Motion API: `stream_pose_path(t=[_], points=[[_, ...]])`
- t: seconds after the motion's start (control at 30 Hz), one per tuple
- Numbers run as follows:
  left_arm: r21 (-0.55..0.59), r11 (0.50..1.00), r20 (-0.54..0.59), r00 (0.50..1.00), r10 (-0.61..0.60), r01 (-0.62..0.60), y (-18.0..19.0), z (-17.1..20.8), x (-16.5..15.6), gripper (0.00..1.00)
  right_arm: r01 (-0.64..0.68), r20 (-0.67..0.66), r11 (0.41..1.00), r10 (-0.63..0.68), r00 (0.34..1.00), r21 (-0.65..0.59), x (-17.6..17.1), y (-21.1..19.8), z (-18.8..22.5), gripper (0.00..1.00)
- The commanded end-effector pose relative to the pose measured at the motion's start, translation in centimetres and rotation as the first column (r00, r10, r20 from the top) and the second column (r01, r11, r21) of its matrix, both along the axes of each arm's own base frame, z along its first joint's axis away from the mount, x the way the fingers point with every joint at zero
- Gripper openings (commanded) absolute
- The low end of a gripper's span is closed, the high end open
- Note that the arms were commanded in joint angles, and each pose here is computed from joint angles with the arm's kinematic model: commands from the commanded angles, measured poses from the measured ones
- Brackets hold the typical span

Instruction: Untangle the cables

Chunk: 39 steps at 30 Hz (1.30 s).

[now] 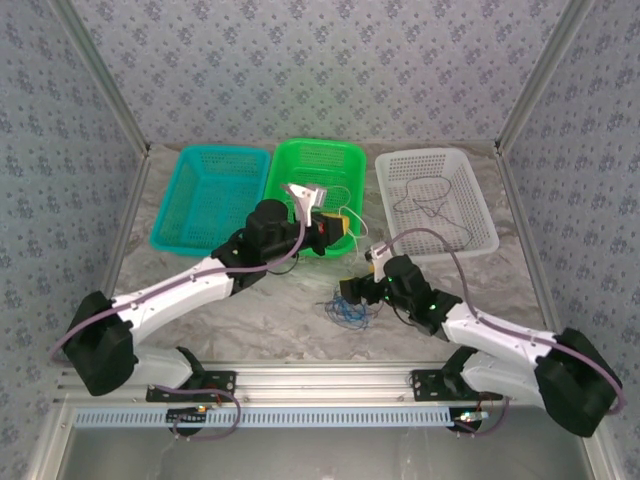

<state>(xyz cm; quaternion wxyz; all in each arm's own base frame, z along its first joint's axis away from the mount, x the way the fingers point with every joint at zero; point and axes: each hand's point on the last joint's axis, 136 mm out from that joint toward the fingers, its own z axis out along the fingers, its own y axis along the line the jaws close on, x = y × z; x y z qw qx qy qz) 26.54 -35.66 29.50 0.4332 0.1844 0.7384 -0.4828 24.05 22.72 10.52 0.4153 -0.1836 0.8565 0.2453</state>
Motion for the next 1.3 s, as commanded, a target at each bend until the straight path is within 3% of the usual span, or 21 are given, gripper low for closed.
stream_pose_path(t=[0.0, 0.2, 0.33, 0.7, 0.83, 1.0, 1.27], points=[[-0.079, 0.997, 0.03, 1.0, -0.006, 0.009, 0.3, 3.4, -0.3, 0.0, 0.029, 0.047, 0.999, -0.031, 0.998, 0.038, 1.6, 1.4, 1.2, 0.9], [-0.077, 0.997, 0.071, 0.997, 0.01, -0.005, 0.9, 5.1, -0.4, 0.0, 0.029, -0.023, 0.999, -0.03, 0.999, -0.021, 1.6, 1.8, -1.4, 0.75], [-0.074, 0.997, 0.127, 0.991, 0.044, -0.035, 1.9, 7.3, -0.2, 0.0, 0.063, -0.06, 0.996, -0.066, 0.996, -0.058, 1.2, 0.8, -3.3, 0.72], [-0.134, 0.988, 0.326, 0.937, 0.122, -0.082, 5.1, 17.0, 0.0, 0.0, 0.073, -0.099, 0.994, -0.081, 0.992, -0.078, 0.5, 0.1, -4.9, 0.73], [-0.134, 0.984, 0.373, 0.914, 0.161, -0.119, 6.0, 18.9, 0.7, 0.0, 0.082, -0.105, 0.995, -0.089, 0.991, -0.064, 0.4, 0.0, -5.0, 0.74], [-0.108, 0.979, 0.333, 0.922, 0.197, -0.171, 6.6, 17.5, 3.9, 0.01, 0.086, -0.098, 0.995, -0.091, 0.991, -0.052, 0.3, 0.0, -4.3, 0.77], [-0.065, 0.971, 0.144, 0.961, 0.237, -0.23, 7.2, 9.7, 11.9, 0.03, 0.086, -0.086, 0.994, -0.091, 0.992, -0.067, -0.2, -0.6, -3.3, 0.79]])
